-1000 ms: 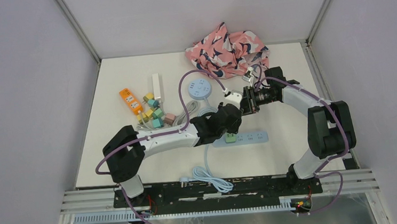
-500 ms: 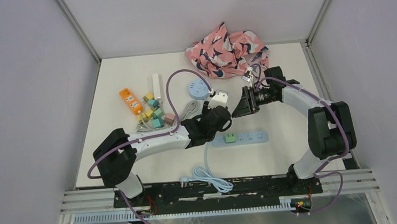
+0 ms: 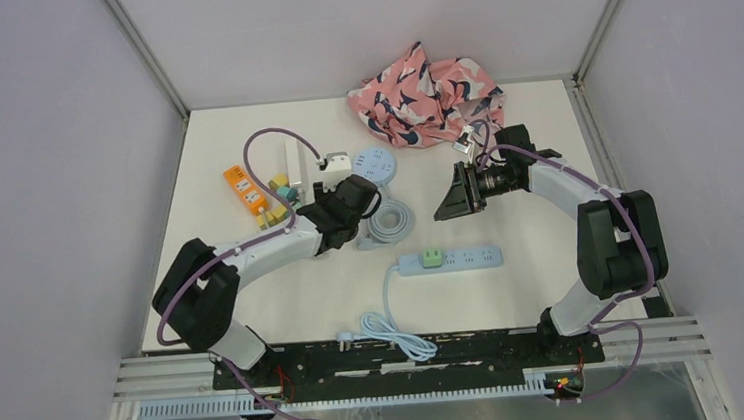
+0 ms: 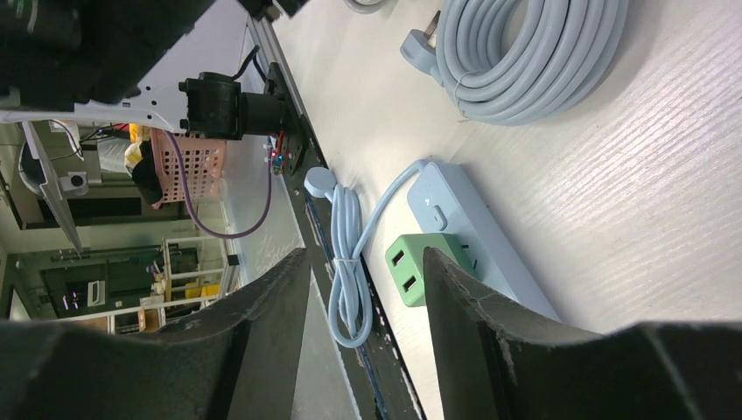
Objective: Pull the plug off the socket
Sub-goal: Place the plug at the center of the board.
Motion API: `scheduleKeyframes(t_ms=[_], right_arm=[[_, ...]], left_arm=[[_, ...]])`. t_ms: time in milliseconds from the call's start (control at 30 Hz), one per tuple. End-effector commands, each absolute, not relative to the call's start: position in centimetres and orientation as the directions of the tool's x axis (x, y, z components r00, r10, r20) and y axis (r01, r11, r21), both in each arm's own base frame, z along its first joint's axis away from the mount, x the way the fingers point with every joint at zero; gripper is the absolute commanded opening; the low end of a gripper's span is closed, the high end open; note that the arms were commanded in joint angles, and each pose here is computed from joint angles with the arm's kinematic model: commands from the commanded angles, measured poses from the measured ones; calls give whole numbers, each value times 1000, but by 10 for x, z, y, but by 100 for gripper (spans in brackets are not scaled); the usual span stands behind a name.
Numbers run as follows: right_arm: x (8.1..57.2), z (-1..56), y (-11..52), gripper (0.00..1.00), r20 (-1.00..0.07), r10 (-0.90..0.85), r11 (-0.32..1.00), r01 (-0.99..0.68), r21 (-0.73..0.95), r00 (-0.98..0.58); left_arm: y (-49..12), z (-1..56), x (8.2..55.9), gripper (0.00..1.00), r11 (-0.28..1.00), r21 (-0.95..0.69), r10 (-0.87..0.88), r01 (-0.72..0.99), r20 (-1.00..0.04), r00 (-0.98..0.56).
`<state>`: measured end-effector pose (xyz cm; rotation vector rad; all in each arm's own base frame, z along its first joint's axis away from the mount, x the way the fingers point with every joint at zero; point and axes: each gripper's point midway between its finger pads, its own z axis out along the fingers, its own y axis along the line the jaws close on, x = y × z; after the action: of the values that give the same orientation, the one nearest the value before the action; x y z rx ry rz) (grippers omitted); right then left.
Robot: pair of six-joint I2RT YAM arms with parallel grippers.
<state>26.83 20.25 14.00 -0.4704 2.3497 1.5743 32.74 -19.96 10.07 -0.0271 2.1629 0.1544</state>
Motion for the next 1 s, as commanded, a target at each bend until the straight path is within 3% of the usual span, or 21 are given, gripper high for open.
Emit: scheduleKeyframes(t_ms=[0, 333, 600, 667, 733, 767, 967], right_arm=[[277, 158, 203, 56, -476, -114, 343, -484, 805, -872], [277, 158, 203, 56, -476, -116, 341, -485, 805, -872], [277, 158, 203, 55, -475, -114, 341, -483, 806, -873], [277, 157, 203, 55, -474, -115, 341, -483, 807, -873], [277, 157, 203, 55, -473, -114, 340, -481, 808, -874], [277, 157, 203, 55, -473, -115, 339, -482, 808, -873], [277, 157, 203, 55, -474, -116, 339, -483, 807, -873]], left_arm=[[-172, 111, 342, 3, 972, -30, -153, -234, -836, -526], [-122, 90, 359, 3, 905, 16, -247, -425, -793, -557], [-107, 74, 365, 6, 875, 68, -266, -479, -759, -595], [-105, 71, 364, 19, 869, 81, -268, -488, -753, -601], [-101, 70, 363, 59, 858, 90, -274, -505, -752, -599], [-99, 69, 362, 68, 853, 97, -274, -513, -752, -599], [-99, 73, 361, 74, 854, 91, -278, -512, -751, -598]])
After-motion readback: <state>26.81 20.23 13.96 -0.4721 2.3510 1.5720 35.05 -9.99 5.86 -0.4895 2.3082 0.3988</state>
